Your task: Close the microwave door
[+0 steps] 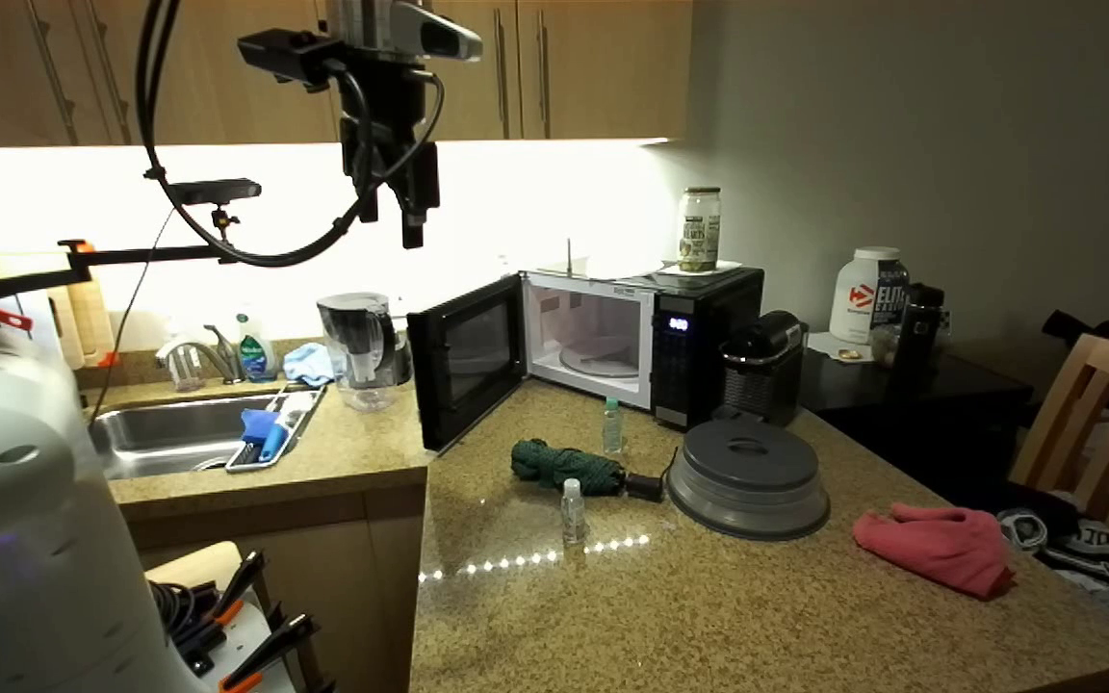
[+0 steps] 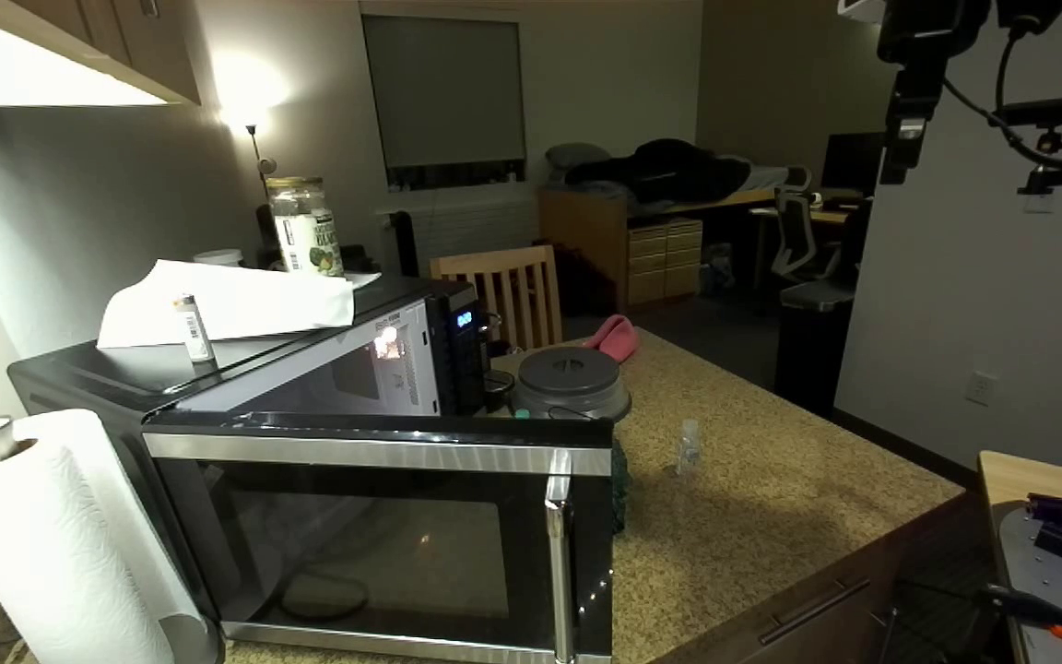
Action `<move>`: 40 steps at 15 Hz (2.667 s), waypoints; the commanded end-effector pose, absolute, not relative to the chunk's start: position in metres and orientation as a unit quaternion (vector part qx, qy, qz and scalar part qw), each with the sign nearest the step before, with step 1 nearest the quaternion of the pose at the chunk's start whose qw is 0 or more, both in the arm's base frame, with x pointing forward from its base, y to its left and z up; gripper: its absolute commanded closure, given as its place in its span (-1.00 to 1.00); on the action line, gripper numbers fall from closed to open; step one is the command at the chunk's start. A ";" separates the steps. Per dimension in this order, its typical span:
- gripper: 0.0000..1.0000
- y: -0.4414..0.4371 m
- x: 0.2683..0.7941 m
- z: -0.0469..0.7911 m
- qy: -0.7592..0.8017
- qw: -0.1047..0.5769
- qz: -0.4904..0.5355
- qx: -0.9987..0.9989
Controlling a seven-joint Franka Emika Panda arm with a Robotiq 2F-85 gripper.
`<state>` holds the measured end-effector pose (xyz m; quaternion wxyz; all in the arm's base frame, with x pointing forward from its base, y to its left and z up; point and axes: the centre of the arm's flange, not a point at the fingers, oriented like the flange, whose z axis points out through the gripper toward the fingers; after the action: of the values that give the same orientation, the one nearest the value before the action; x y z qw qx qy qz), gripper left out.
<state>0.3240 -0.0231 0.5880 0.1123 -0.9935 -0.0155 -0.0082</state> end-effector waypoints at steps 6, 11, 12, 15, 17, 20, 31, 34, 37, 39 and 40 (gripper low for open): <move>-1.00 -0.023 0.324 0.588 -0.016 0.112 -0.008 -0.994; -1.00 -0.023 0.324 0.588 -0.016 0.112 -0.008 -0.994; -1.00 -0.023 0.324 0.588 -0.016 0.112 -0.008 -0.994; -1.00 -0.023 0.324 0.588 -0.016 0.112 -0.008 -0.994; -1.00 -0.023 0.324 0.588 -0.015 0.112 -0.008 -0.994; -1.00 -0.023 0.324 0.588 -0.016 0.112 -0.008 -0.994; -1.00 -0.014 0.336 0.588 -0.023 0.117 -0.018 -0.993; -1.00 0.001 0.353 0.587 -0.036 0.124 -0.021 -0.991; -1.00 0.020 0.370 0.585 -0.060 0.132 -0.020 -0.989; -1.00 0.038 0.384 0.582 -0.083 0.132 -0.014 -0.988; -1.00 0.049 0.392 0.580 -0.097 0.129 -0.008 -0.987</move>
<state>0.3626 0.0266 0.5827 0.1235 -0.9906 -0.0569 -0.0180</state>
